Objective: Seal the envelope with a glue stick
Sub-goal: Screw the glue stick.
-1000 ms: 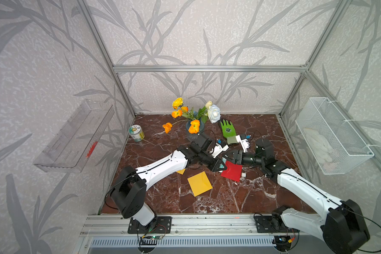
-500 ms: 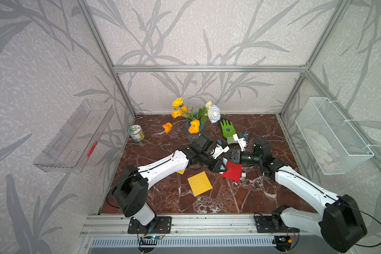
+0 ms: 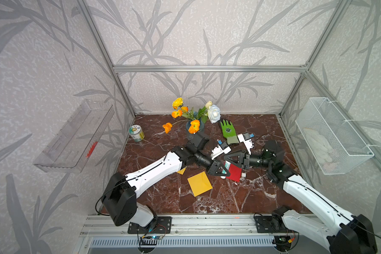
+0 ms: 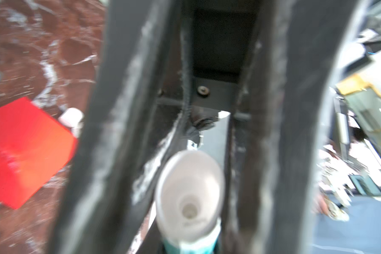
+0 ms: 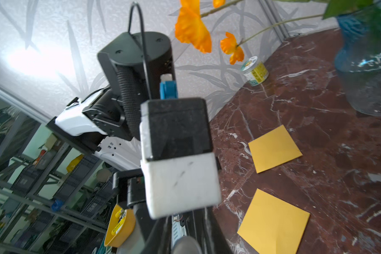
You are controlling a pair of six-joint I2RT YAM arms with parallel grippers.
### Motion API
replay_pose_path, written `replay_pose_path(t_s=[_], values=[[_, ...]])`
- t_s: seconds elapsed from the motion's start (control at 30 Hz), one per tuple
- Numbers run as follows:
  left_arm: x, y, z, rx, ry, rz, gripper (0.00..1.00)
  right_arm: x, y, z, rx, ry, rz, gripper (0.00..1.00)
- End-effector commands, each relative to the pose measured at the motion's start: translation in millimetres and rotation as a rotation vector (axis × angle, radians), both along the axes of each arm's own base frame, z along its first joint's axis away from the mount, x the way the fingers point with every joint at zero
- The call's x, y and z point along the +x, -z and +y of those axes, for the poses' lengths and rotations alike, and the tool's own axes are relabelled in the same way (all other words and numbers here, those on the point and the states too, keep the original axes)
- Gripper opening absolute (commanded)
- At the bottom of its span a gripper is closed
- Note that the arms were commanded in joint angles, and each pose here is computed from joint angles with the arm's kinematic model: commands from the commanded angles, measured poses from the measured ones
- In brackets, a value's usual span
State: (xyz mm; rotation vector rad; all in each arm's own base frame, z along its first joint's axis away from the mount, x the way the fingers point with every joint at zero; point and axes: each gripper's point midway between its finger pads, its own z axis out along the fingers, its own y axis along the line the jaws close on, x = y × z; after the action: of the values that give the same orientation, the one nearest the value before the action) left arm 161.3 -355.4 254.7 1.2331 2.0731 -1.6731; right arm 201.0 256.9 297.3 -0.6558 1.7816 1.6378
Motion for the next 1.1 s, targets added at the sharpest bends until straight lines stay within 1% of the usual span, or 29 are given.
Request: replay_pose_path(t_s=[0.0, 0.07, 0.1, 0.13, 0.17, 0.2, 0.23, 0.27, 0.33, 0.4, 0.5, 0.57, 0.67, 0.77, 0.93, 1.07], values=[[-7.8, -40.0, 9.4, -0.133, 0.077, 0.016, 0.09, -44.4, -15.4, 1.6, 0.065, -0.220, -0.076, 0.14], [-13.8, -46.4, 11.8, -0.153, 0.103, 0.018, 0.08, -51.9, -18.8, 4.1, 0.070, -0.257, -0.095, 0.19], [-14.0, -45.7, 12.8, -0.148, 0.099, 0.009, 0.09, -52.5, -19.4, 5.0, 0.067, -0.260, -0.098, 0.21], [-12.0, -42.9, 13.3, -0.133, 0.080, -0.008, 0.09, -50.3, -21.1, 5.6, 0.063, -0.246, -0.102, 0.25], [-8.6, -38.2, 14.2, -0.108, 0.055, -0.033, 0.09, -43.9, -20.8, 6.2, 0.049, -0.206, -0.096, 0.35], [-5.0, -33.6, 15.0, -0.083, 0.033, -0.053, 0.09, -33.7, -17.4, 6.5, 0.022, -0.147, -0.081, 0.42], [1.4, -26.8, 14.7, -0.053, -0.001, -0.075, 0.08, -19.7, -11.7, 6.1, -0.024, -0.069, -0.067, 0.47], [8.9, -20.2, 14.5, -0.020, -0.043, -0.103, 0.08, -7.9, -7.1, 6.0, -0.059, -0.009, -0.032, 0.49], [26.0, -4.1, 15.8, 0.052, -0.129, -0.164, 0.09, 9.2, -2.7, 7.8, -0.078, 0.054, 0.029, 0.53], [41.7, 8.9, 17.8, 0.106, -0.204, -0.206, 0.08, 24.8, 4.6, 9.5, -0.090, 0.114, 0.114, 0.55], [55.6, 20.3, 19.1, 0.159, -0.266, -0.229, 0.08, 39.4, 20.4, 11.2, -0.134, 0.163, 0.165, 0.55], [58.3, 24.5, 18.0, 0.173, -0.274, -0.228, 0.08, 43.9, 30.3, 13.0, -0.171, 0.171, 0.192, 0.55], [59.5, 29.8, 16.1, 0.186, -0.272, -0.214, 0.08, 49.5, 36.9, 14.8, -0.190, 0.192, 0.207, 0.54], [57.9, 34.4, 13.5, 0.194, -0.261, -0.197, 0.08, 54.1, 35.4, 17.2, -0.180, 0.203, 0.208, 0.49], [54.3, 41.6, 11.3, 0.209, -0.246, -0.180, 0.08, 60.3, 27.1, 19.0, -0.168, 0.215, 0.195, 0.45], [54.4, 43.1, 11.0, 0.210, -0.248, -0.177, 0.08, 59.9, 29.1, 23.3, -0.173, 0.190, 0.204, 0.34]])
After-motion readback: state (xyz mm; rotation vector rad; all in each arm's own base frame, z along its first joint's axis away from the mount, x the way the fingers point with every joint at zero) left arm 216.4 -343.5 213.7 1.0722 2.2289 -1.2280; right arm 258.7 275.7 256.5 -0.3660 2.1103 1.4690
